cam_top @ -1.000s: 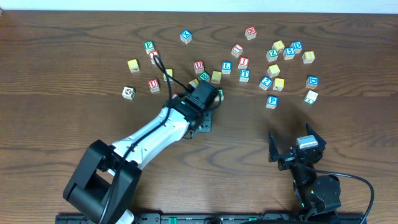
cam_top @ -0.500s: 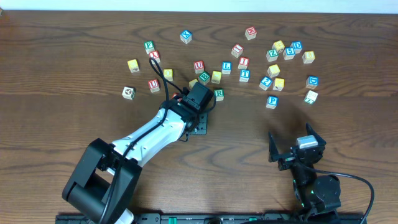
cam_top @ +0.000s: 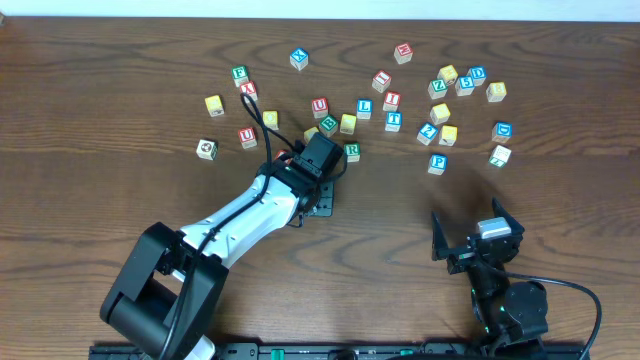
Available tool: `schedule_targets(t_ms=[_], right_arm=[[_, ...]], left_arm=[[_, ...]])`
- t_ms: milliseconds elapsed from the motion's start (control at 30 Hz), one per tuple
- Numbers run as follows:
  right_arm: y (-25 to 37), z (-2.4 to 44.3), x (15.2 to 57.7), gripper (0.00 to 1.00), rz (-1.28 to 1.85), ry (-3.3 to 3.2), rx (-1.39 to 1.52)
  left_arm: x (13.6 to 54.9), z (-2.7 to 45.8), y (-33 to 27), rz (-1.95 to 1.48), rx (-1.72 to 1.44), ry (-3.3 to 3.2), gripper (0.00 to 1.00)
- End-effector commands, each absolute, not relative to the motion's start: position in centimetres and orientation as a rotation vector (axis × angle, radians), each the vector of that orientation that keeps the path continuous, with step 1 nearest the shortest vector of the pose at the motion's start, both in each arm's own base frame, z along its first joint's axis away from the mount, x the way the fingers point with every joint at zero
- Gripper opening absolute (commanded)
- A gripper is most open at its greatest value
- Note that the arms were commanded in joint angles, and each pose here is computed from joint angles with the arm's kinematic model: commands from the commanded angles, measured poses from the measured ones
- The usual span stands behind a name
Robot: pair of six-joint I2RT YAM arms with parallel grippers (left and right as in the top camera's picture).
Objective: Spell out NEURIPS
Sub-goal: 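Lower the E block beside the N block, adjusting its position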
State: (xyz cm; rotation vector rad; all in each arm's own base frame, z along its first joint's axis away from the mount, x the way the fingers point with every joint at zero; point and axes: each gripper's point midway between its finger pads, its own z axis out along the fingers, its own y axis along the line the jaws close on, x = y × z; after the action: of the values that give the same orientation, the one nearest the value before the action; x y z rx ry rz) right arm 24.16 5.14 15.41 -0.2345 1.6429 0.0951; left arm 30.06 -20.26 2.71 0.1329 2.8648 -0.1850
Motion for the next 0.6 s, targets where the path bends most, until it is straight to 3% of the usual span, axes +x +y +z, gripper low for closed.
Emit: schedule_targets(t_ms=[0, 567], right_arm=[[5.09, 15.34, 24.15, 0.99, 0.097, 1.644, -0.232], [5.09, 15.34, 24.15, 0.99, 0.097, 1.644, -0.232]], left_arm=[[30.22, 3.03, -20.29, -0.189, 0.180, 2.843, 0.07], [30.90, 3.27, -20.52, -0.192, 0.208, 2.809, 0.07]])
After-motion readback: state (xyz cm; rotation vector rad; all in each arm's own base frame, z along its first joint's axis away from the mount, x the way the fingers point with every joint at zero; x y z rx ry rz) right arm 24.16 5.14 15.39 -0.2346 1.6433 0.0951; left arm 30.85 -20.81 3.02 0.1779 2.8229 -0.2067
